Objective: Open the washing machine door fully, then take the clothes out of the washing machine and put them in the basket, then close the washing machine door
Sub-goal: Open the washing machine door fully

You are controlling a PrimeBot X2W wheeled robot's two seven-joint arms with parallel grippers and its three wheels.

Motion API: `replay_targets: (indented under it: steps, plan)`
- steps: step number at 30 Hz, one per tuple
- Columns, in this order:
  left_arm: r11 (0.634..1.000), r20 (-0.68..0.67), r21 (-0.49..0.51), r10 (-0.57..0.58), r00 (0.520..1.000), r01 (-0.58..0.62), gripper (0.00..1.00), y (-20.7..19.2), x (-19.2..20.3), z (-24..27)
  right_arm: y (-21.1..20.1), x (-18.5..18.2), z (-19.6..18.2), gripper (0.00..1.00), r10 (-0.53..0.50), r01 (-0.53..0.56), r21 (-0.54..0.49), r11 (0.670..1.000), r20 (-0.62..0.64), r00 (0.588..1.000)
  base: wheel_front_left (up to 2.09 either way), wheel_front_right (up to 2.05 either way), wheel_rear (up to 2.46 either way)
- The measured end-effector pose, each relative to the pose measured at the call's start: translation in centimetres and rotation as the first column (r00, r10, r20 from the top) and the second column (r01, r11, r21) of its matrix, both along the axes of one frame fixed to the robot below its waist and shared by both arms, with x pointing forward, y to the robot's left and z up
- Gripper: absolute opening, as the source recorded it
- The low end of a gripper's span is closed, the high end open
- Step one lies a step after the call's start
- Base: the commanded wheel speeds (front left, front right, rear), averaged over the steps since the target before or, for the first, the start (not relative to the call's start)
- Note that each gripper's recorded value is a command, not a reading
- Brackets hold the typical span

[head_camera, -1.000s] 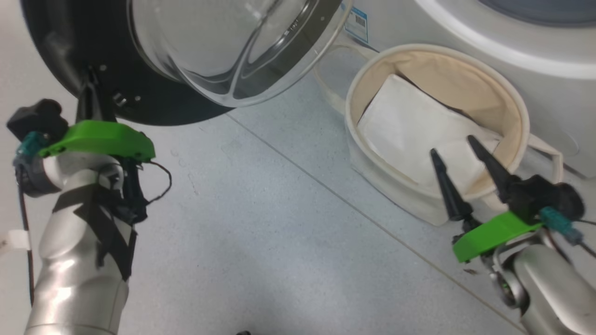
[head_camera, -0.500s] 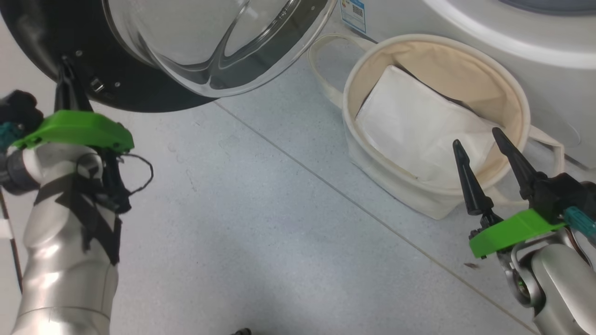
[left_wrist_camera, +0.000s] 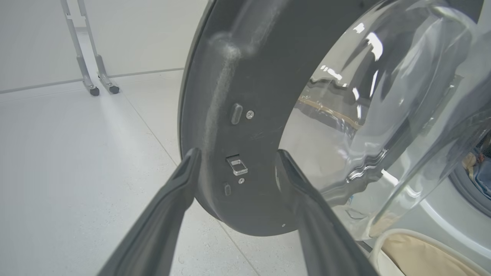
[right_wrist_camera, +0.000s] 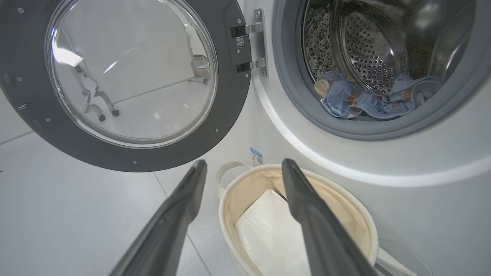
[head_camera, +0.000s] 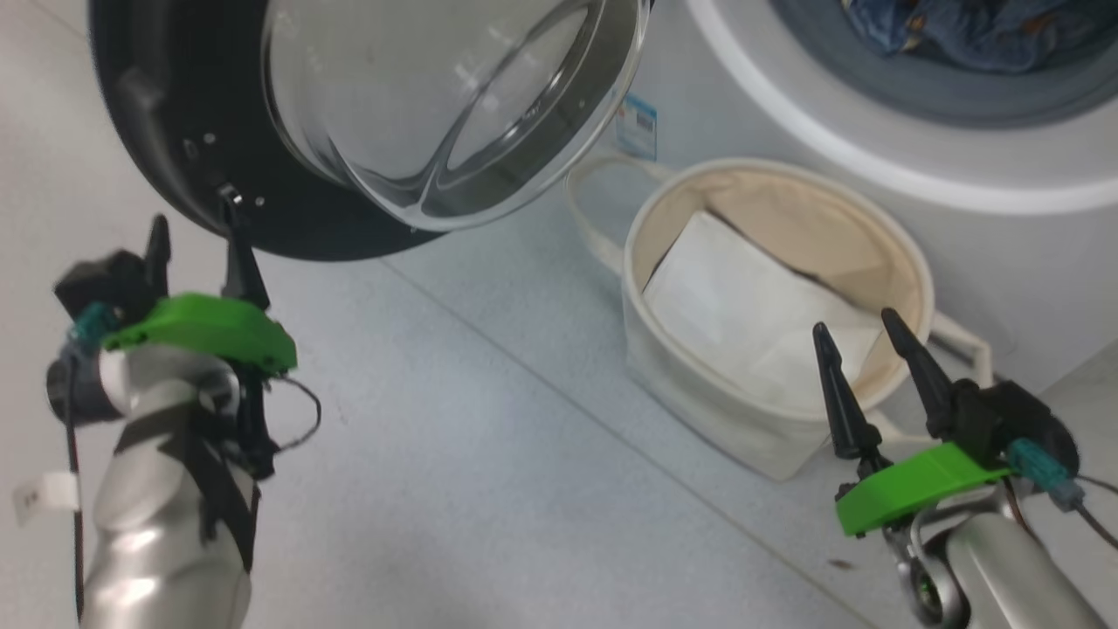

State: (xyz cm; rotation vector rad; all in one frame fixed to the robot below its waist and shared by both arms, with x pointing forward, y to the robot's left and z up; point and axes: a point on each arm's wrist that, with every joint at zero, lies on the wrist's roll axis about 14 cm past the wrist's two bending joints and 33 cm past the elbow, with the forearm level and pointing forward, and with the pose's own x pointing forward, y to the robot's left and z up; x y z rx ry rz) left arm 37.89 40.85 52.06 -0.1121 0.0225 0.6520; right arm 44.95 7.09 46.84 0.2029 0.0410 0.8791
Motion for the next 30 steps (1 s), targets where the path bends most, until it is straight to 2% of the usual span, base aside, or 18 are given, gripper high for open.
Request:
replay_targets:
  steps: [7,11,16,20,24,29,30]
  plan:
    - [0.995,0.055,0.017,-0.097,0.994,0.096,1.00,-3.0,-1.9,0.6,-1.1,-2.6,2.6,1.00,-0.066,0.065,0.029,0.997,0.015,0.998,0.00,0.00,0.00]
    - [0.985,0.080,0.015,-0.173,0.982,0.172,1.00,-5.4,-1.5,0.2,-2.9,-3.3,3.6,1.00,-0.124,0.122,0.035,0.992,0.029,0.992,0.00,0.00,0.00]
    - [0.966,0.100,0.065,-0.257,0.961,0.251,1.00,-7.5,-0.8,0.7,-6.0,-3.6,4.8,1.00,-0.211,0.209,0.033,0.977,0.063,0.976,0.00,0.00,0.00]
    - [0.940,0.096,0.082,-0.338,0.936,0.331,1.00,-9.5,-0.4,0.2,-8.5,-4.5,5.2,1.00,-0.281,0.279,0.035,0.960,0.068,0.957,0.00,0.00,0.00]
    - [0.896,0.085,0.079,-0.443,0.892,0.437,1.00,-12.7,0.4,-0.6,-11.5,-5.3,5.3,1.00,-0.358,0.357,0.027,0.934,0.074,0.931,0.00,0.00,0.00]
    - [0.838,0.145,0.070,-0.545,0.826,0.540,1.00,-16.4,1.9,0.6,-14.9,-6.3,5.8,1.00,-0.446,0.445,0.028,0.895,0.086,0.891,0.00,0.00,0.00]
    - [0.838,0.145,0.070,-0.545,0.826,0.540,1.00,-16.4,1.9,0.6,-14.9,-6.3,5.8,1.00,-0.446,0.445,0.028,0.895,0.086,0.891,0.00,0.00,0.00]
